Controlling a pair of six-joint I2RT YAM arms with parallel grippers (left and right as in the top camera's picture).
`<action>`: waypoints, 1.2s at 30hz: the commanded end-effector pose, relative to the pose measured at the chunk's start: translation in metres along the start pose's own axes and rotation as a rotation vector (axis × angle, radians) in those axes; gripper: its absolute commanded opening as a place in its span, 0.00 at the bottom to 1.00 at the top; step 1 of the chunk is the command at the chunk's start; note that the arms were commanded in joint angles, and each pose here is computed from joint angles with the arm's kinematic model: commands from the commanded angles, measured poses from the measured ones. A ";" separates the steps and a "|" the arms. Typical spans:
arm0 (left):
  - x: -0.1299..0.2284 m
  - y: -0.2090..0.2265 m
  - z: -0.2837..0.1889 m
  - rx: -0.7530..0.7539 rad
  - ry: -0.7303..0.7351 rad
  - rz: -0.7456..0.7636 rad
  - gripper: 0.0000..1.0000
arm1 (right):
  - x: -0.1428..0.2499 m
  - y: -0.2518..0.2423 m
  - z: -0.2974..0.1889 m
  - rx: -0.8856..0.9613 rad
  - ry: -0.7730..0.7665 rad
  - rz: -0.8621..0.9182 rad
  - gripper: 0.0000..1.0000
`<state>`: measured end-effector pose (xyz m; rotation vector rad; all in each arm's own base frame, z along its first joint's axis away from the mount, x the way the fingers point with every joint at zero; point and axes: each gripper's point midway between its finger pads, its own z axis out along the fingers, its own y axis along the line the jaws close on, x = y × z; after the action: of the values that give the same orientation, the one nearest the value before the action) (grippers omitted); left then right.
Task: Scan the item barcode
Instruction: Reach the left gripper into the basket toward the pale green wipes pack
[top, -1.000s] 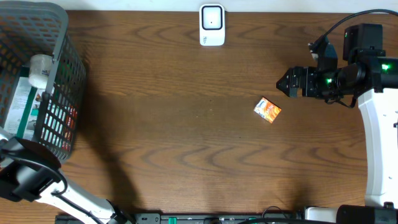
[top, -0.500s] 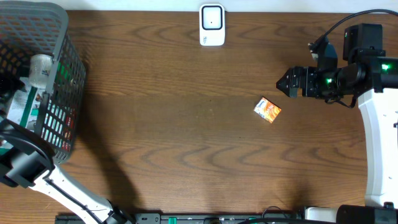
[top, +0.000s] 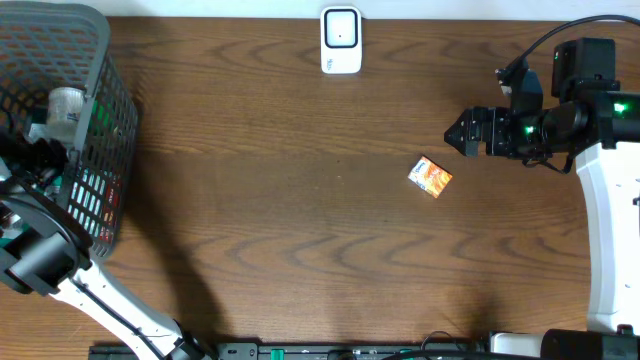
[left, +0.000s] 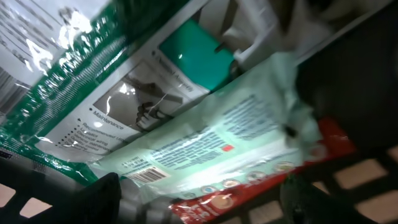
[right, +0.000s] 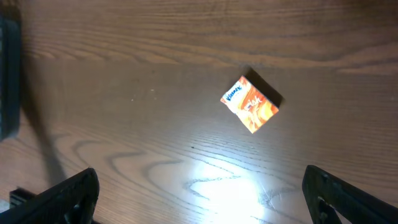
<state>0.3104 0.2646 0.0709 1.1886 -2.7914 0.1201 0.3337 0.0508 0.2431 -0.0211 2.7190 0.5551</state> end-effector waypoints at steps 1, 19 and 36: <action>-0.003 0.013 0.011 -0.064 -0.002 0.019 0.82 | -0.004 0.003 -0.004 -0.005 -0.015 -0.002 0.99; 0.001 -0.025 0.040 0.155 0.013 0.124 0.69 | -0.004 0.003 -0.004 -0.005 -0.015 -0.002 0.99; 0.013 -0.038 0.022 0.234 0.067 0.067 0.15 | -0.004 0.003 -0.004 -0.005 -0.015 -0.002 0.99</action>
<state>0.3200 0.2299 0.0457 1.0742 -2.8305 0.4356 0.3337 0.0508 0.2431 -0.0211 2.7190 0.5551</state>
